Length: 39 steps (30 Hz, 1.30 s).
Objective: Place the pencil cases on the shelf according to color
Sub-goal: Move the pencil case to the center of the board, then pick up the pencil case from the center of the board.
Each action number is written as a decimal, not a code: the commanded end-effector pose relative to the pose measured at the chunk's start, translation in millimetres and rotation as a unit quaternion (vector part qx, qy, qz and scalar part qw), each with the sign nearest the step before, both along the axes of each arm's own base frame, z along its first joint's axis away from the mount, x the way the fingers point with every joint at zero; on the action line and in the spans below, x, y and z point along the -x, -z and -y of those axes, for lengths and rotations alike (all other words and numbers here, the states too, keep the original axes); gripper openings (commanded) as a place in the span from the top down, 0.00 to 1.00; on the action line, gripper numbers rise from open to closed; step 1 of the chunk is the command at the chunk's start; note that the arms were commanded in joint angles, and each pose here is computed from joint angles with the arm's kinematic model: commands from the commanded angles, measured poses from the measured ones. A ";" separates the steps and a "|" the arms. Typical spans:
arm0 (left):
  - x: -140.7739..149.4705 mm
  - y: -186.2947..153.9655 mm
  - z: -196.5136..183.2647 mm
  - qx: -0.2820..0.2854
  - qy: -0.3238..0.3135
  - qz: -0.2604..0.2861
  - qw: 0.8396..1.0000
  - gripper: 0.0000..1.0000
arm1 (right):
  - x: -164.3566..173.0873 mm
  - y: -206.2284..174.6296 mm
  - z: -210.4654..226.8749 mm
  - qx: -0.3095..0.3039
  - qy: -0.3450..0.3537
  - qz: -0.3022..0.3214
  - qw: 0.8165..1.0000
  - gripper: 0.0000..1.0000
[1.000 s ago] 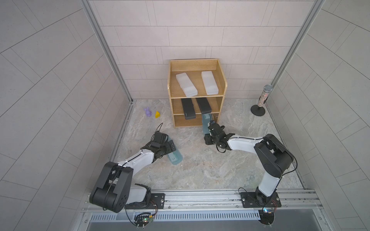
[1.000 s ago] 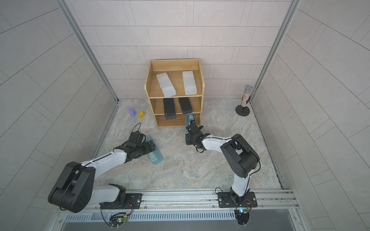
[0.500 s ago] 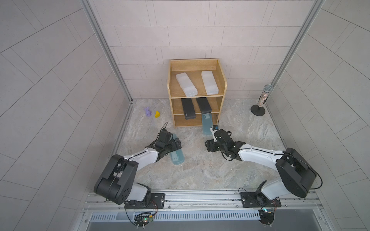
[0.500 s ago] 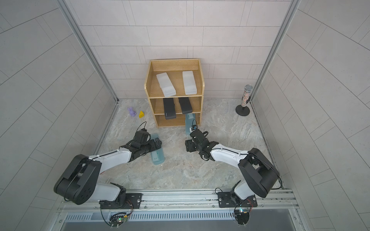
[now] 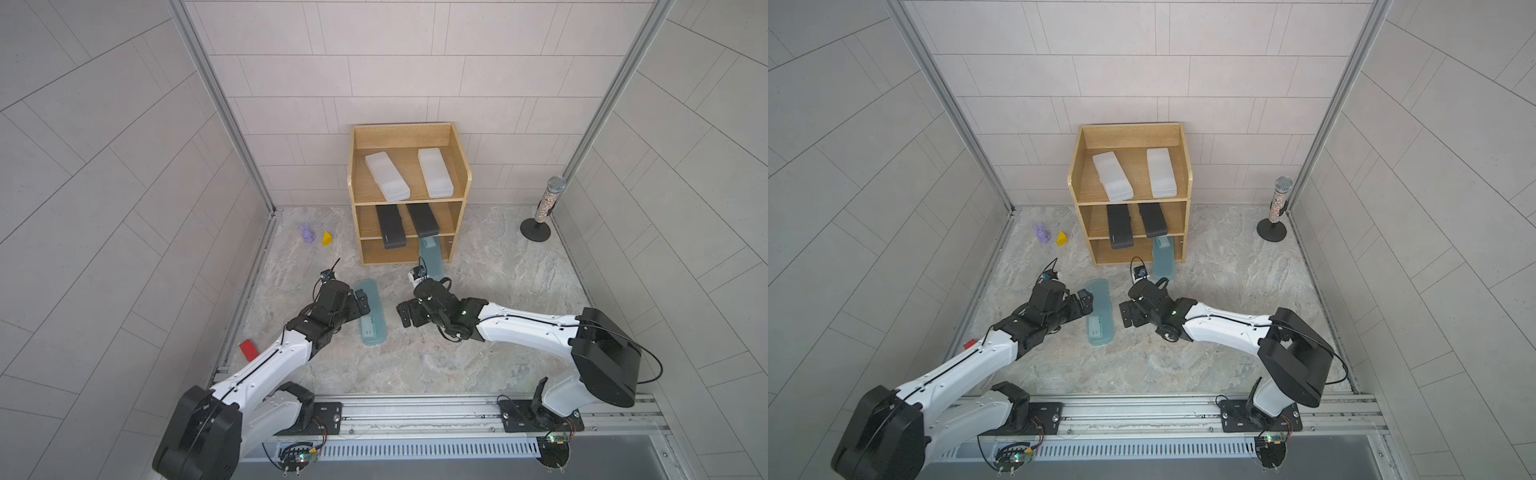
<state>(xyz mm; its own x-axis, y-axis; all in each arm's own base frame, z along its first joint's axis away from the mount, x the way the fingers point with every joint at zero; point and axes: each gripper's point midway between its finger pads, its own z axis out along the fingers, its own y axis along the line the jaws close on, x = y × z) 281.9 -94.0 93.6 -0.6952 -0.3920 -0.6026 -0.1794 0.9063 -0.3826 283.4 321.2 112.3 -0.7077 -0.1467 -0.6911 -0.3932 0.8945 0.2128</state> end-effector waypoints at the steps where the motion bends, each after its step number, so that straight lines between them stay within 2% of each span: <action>1: 19.4 17.8 -33.7 -0.031 -0.040 -0.040 0.998 0.00 | 8.6 23.2 -9.3 0.007 0.031 -0.042 0.999 0.00; 7: 32.9 29.3 -71.4 -0.028 -0.096 -0.059 0.993 0.00 | 24.7 35.1 -55.1 0.001 0.025 -0.062 0.998 0.00; 16: 38.0 26.8 -90.5 -0.016 -0.137 -0.039 0.990 0.00 | 37.1 54.5 -92.9 0.046 0.018 -0.076 0.996 0.00; 25: 40.9 20.9 -95.2 -0.002 -0.148 -0.016 0.989 0.00 | 38.1 83.7 -98.3 0.108 0.034 -0.083 0.990 0.00; 35: 40.6 20.8 -95.7 -0.001 -0.148 -0.014 0.989 0.00 | 42.9 115.1 -89.6 0.148 0.054 -0.080 0.984 0.00; 39: 41.2 19.7 -96.7 -0.002 -0.151 -0.009 0.989 0.00 | 46.8 122.5 -80.9 0.158 0.063 -0.074 0.983 0.03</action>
<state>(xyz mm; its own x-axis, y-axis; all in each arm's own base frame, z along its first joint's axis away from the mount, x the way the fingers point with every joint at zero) 245.7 -0.5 78.9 -0.5525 -0.5863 -0.5924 -0.4384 0.8089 -0.3917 249.9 429.4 25.5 -0.7908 -0.2042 -0.5770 -0.2903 0.9551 0.0599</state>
